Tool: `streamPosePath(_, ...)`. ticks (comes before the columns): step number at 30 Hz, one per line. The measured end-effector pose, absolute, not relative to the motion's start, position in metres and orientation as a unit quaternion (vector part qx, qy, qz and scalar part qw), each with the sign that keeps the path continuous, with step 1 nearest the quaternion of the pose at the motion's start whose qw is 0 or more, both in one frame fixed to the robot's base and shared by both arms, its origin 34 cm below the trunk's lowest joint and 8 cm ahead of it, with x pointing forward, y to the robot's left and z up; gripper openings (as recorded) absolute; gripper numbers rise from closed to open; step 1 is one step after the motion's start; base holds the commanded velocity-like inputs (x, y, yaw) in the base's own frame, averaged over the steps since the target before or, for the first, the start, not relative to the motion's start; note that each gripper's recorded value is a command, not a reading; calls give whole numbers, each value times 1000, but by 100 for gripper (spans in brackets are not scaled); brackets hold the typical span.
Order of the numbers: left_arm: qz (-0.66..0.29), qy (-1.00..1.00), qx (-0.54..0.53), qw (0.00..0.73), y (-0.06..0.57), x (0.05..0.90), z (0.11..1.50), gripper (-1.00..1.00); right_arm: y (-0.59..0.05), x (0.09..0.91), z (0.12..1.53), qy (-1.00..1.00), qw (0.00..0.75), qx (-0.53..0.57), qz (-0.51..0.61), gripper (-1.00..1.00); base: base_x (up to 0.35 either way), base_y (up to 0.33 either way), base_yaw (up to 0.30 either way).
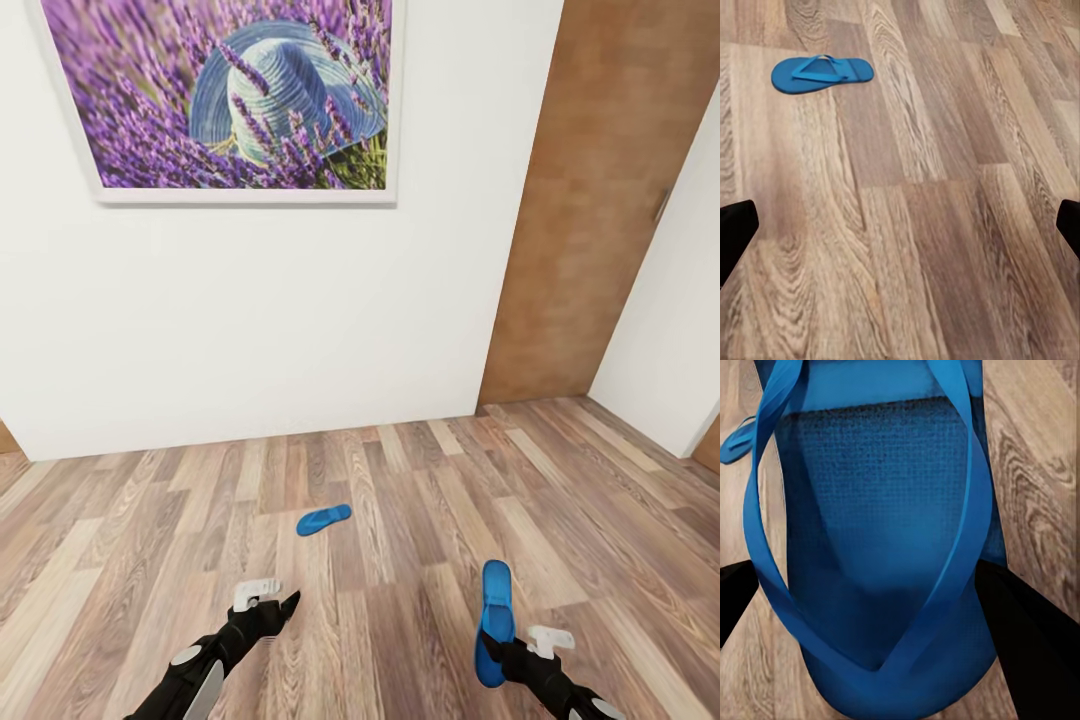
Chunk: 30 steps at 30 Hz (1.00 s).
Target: In the bedroom, move the book from the bed onto either nightstand, and place the two sandals side by side next to the bed.
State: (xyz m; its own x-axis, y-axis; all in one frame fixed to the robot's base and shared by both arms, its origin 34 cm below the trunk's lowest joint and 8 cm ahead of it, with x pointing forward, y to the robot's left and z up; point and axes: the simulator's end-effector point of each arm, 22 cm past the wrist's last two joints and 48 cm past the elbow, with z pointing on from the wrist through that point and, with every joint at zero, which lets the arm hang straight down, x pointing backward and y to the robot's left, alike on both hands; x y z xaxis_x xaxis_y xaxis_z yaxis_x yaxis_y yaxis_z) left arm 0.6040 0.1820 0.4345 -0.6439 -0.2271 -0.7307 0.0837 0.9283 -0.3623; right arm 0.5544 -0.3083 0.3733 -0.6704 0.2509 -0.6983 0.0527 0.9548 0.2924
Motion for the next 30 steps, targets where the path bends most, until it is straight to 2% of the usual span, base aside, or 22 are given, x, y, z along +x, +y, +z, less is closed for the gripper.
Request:
streamPosePath(7,-185,888,-40,420,182,604,434,100,-308,554,373,905,397,84,125,-100,288,-142,14)
streamPosePath(13,-185,888,-40,420,182,604,434,100,-308,554,373,905,397,84,125,-100,288,-142,192)
streamPosePath(21,-185,888,-40,420,182,604,434,100,-308,554,373,905,397,84,125,-100,288,-142,43)
streamPosePath(30,-185,888,-40,420,182,604,434,100,-308,554,373,905,397,83,125,-100,279,-151,131)
